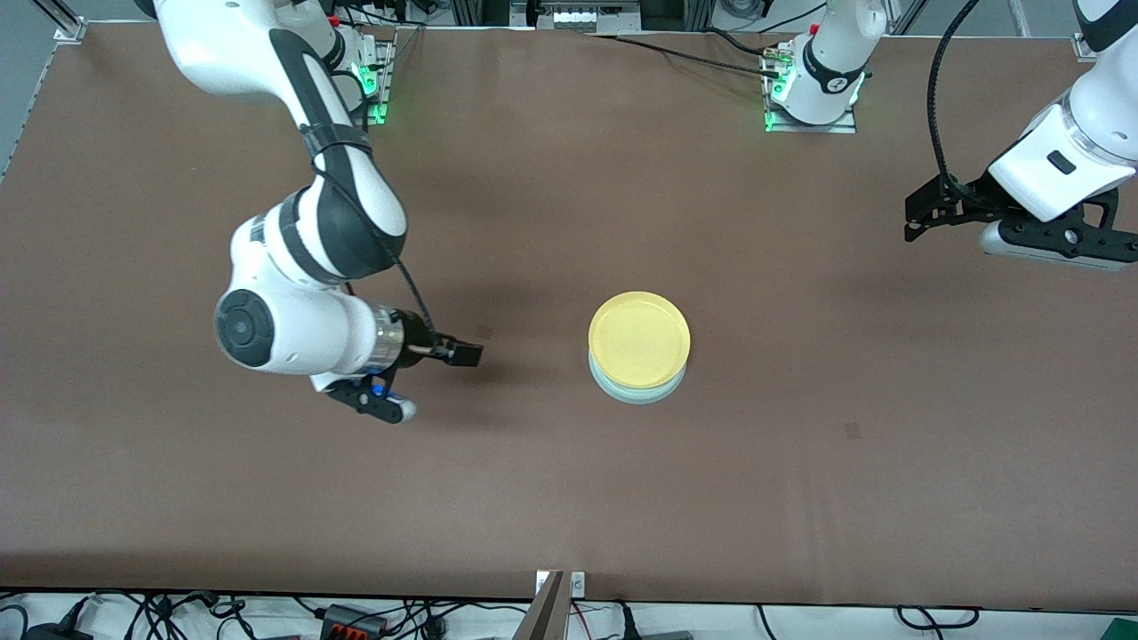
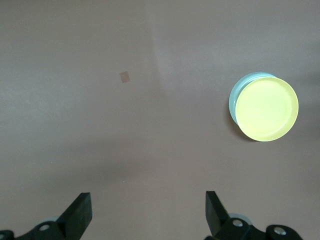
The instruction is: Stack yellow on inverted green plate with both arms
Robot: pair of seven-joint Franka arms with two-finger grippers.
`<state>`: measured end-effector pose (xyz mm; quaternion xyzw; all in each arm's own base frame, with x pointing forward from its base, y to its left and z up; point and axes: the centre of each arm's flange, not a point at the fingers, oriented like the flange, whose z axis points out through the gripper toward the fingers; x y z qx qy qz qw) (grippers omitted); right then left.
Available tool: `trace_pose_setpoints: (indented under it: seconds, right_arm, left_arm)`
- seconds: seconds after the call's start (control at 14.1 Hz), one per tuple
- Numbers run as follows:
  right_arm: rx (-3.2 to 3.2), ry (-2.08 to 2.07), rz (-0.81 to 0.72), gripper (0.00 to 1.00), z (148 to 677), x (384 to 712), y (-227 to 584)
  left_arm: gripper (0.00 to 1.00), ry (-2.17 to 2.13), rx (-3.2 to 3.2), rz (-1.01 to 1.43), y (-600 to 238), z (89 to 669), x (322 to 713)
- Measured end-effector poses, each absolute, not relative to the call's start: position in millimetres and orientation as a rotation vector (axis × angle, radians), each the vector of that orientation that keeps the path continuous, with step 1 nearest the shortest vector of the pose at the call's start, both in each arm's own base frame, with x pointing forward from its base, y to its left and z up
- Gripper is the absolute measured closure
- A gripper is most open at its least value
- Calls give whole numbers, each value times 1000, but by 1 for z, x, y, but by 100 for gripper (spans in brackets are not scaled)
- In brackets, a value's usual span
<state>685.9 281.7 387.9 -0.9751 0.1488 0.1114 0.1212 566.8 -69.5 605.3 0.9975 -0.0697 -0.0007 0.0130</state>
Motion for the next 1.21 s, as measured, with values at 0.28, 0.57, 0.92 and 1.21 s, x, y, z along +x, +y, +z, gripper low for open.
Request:
trace_pose_setpoints:
  seconds: [0.28, 0.57, 0.92, 1.21]
  right_arm:
    - [-2966, 365, 182, 0, 414, 704, 218]
    - [-3029, 389, 47, 0, 464, 716, 121]
    - [-3056, 306, -60, 0, 531, 691, 15]
    - [-3095, 207, -129, 0, 571, 665, -25]
  left_arm:
    - [0, -191, 3112, -8, -66, 605, 564]
    - [0, -188, 3112, -6, -65, 606, 563]
    - [0, -189, 3112, -5, -65, 606, 563]
    - [0, -191, 3112, -4, -66, 606, 563]
